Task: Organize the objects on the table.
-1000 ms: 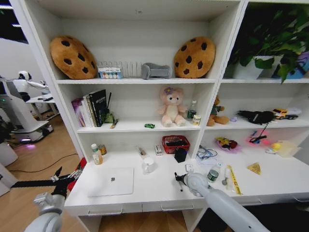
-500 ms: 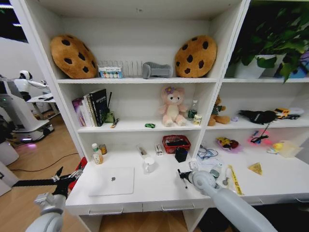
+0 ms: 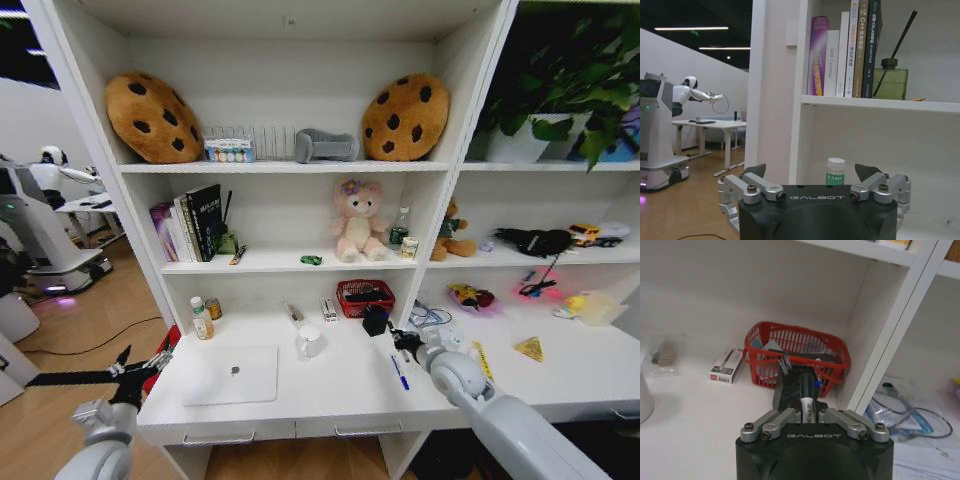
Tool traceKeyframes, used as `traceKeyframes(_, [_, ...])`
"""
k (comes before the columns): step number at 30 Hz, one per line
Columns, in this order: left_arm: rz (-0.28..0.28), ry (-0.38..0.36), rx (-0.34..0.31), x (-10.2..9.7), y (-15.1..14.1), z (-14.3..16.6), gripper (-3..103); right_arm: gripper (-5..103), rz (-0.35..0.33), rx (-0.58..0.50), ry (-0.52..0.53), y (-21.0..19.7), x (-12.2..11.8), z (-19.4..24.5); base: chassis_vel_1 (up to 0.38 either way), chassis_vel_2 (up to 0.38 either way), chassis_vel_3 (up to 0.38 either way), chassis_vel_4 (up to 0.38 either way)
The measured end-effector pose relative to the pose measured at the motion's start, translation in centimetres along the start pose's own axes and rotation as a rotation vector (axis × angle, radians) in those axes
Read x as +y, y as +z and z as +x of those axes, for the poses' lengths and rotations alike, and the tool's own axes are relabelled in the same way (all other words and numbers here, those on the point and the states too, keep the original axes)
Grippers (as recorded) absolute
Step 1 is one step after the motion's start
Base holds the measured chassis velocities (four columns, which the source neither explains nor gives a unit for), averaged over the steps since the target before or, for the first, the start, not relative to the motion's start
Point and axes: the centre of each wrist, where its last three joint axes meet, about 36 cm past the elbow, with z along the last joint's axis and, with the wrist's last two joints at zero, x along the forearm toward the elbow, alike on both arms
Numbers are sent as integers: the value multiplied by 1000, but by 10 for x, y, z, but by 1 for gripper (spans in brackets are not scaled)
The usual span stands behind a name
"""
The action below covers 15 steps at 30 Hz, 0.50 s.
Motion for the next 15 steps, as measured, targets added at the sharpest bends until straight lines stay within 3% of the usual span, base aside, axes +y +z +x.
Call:
traceKeyframes(9, [-1,1,-4,-1,-1,-1,100,11,83,-154,32,25,-10,-28,0,0,0,0])
traceKeyframes(15, [1,-10,5,2,3,-1,100,11,60,-221,24,26,-7,-53,0,0,0,0])
